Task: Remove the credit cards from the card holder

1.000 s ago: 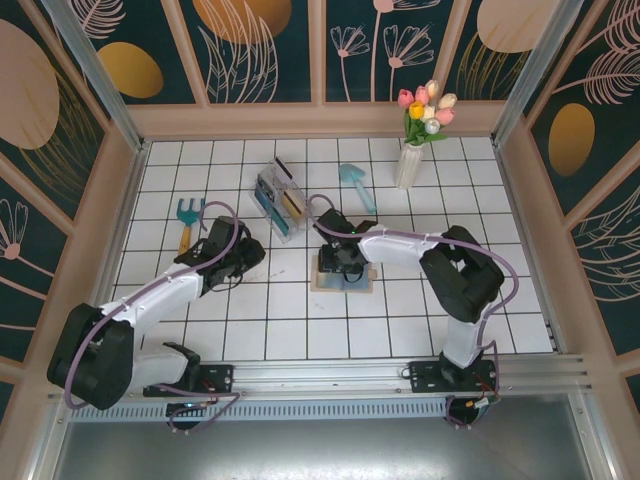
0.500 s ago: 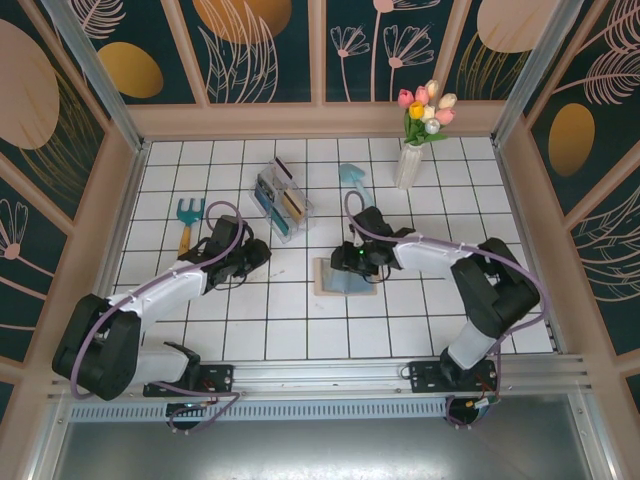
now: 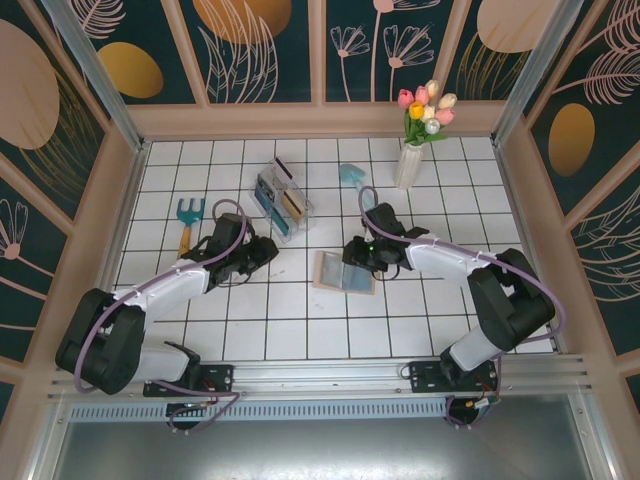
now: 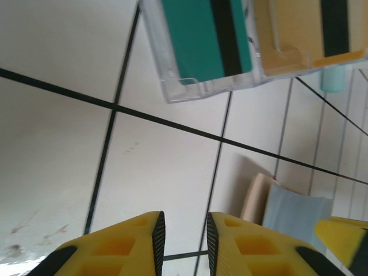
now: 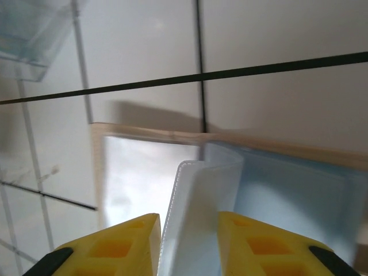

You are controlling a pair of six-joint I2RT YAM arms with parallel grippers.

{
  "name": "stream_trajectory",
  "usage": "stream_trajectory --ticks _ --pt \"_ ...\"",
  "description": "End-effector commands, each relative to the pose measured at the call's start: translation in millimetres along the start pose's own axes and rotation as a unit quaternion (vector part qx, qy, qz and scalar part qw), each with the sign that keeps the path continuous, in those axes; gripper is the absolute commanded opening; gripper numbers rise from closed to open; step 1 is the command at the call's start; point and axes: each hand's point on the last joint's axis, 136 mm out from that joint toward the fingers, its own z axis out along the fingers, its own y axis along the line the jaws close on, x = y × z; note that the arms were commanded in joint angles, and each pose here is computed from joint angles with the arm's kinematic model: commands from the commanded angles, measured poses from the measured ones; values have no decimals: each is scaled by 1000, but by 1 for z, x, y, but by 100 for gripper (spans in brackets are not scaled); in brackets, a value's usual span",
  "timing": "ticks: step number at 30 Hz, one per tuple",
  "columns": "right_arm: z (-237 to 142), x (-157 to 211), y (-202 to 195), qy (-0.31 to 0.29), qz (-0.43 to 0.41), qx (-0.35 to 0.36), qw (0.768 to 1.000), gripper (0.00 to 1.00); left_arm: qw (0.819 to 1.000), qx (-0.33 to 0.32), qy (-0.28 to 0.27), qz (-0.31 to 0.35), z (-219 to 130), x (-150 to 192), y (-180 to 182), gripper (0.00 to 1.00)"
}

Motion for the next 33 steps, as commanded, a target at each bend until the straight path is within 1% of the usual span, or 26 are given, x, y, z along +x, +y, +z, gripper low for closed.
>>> stream_trajectory --ticks 1,3,7,9,13,17,24,26,27,33 --pt "-16 -9 -21 -30 19 67 997 37 999 39 19 20 6 9 -19 29" --pt "-18 -8 -30 -35 28 88 995 42 998 42 30 30 12 16 -27 29" --pt "-23 -8 -54 -53 49 145 987 46 997 35 53 51 28 32 -40 29" --pt "-25 -7 -64 -59 59 160 984 49 996 31 62 58 36 38 -45 29" --pt "-20 -2 -67 -52 66 142 986 49 993 42 84 69 48 51 -58 27" --pt "-14 2 -58 -36 63 108 992 48 989 65 105 77 55 63 -73 24" --pt "-7 7 -57 -21 62 97 993 46 984 76 134 94 71 83 -87 22" --pt "-5 9 -59 -18 61 98 993 45 984 71 136 94 73 84 -87 22" --pt "-5 10 -59 -16 62 99 993 45 984 57 143 92 81 88 -79 22" --pt "0 14 -63 -7 62 103 993 45 986 8 142 92 91 86 -64 29"
